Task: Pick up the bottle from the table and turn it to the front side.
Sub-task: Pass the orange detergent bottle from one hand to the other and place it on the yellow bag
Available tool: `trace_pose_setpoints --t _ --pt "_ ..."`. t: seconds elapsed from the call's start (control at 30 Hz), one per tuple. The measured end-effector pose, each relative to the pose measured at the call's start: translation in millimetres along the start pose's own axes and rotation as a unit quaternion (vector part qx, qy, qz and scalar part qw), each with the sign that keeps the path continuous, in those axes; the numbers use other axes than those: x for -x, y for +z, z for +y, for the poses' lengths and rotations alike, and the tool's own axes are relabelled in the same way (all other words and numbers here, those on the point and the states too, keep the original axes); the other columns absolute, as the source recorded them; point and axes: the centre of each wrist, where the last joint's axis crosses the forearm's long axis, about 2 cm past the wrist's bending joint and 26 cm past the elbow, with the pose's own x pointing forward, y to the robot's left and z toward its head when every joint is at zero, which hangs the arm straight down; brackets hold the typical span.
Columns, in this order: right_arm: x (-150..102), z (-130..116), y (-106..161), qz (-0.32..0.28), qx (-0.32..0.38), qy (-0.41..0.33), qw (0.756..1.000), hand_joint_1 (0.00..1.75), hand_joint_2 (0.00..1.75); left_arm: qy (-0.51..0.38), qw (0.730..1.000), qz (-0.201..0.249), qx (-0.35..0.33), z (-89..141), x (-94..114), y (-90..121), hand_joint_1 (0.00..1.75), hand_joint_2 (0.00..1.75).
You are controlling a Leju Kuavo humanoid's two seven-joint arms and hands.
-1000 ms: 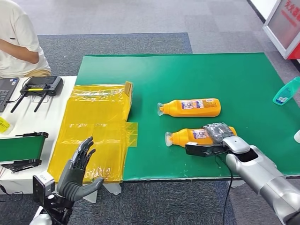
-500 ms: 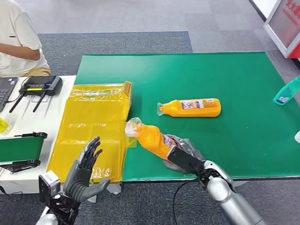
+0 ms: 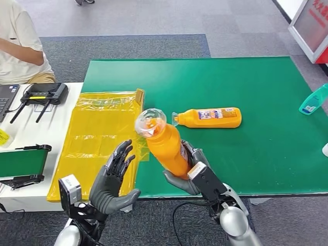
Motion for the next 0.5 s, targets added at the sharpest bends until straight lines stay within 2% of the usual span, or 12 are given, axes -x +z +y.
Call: trace_pose_setpoints --t 0.2,0.5 --pt "-18 9 -12 -0.037 0.019 0.025 0.999 1.75 1.75 -0.006 1.000 -0.008 0.005 -2 -7 -16 0.00 1.75" --pt "-23 21 -10 -0.036 0.022 0.063 0.997 1.75 1.75 -0.062 0.998 -0.026 0.000 -3 -21 -40 0.00 1.75"
